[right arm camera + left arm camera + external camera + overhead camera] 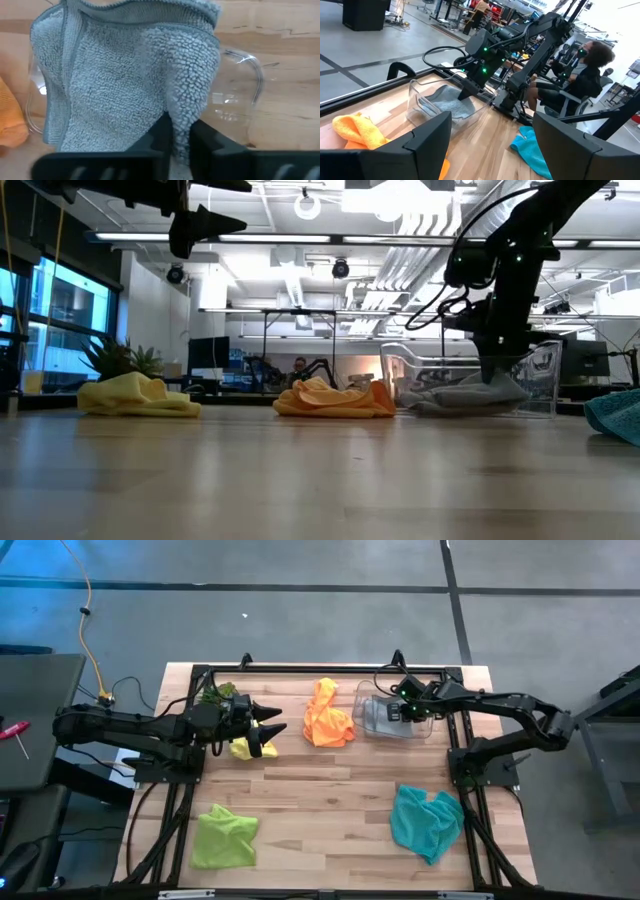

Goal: Fold microfiber towels
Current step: Put the gray microfiber towel into the transparent bin, then fold the orange microfiber towel

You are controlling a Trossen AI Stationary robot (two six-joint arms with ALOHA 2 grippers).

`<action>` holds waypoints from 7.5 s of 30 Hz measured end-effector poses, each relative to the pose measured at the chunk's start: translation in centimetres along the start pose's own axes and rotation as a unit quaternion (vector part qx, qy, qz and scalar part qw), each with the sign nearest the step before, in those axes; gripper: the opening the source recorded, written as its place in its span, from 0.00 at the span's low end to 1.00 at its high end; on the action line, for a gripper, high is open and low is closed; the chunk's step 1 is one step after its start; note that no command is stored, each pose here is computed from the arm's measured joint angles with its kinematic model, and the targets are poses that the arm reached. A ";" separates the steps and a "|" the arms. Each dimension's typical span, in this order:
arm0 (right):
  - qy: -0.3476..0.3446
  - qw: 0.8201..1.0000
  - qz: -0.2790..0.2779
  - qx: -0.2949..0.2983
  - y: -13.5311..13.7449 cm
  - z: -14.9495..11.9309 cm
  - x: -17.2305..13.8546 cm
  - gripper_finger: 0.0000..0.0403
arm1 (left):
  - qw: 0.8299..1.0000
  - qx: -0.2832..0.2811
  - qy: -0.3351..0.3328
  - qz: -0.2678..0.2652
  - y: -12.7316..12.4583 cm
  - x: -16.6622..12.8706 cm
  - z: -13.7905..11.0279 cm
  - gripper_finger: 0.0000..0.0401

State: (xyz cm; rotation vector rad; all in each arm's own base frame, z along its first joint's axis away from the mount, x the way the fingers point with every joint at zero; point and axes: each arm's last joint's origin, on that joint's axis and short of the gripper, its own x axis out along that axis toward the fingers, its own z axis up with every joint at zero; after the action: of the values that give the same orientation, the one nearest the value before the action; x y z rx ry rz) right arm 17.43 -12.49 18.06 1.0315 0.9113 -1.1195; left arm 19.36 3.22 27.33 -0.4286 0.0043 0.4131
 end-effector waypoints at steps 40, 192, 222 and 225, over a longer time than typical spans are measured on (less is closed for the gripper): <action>-0.279 0.843 0.402 -0.223 3.2 -3.7 -15.1 0.61 | 0.998 0.018 0.029 -0.057 -0.3 0.0 -0.2 0.68; 0.045 0.806 0.393 -0.441 23.5 -7.9 4.6 0.17 | 0.836 0.213 0.504 0.038 -13.2 -2.5 -14.5 0.00; -0.157 0.734 0.489 -0.444 13.3 0.6 -18.9 0.00 | 0.738 0.519 0.391 0.180 -6.8 -0.1 1.5 0.00; -0.154 0.753 0.468 -0.436 11.9 0.2 -19.8 0.00 | 0.717 0.541 0.381 0.218 -5.2 0.4 3.8 0.00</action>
State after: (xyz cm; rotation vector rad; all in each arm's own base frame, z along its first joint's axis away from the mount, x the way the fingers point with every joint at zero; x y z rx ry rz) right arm 24.98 -6.23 38.92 0.3552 0.4157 0.0629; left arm 21.44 0.65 32.85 0.6308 1.1392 0.5957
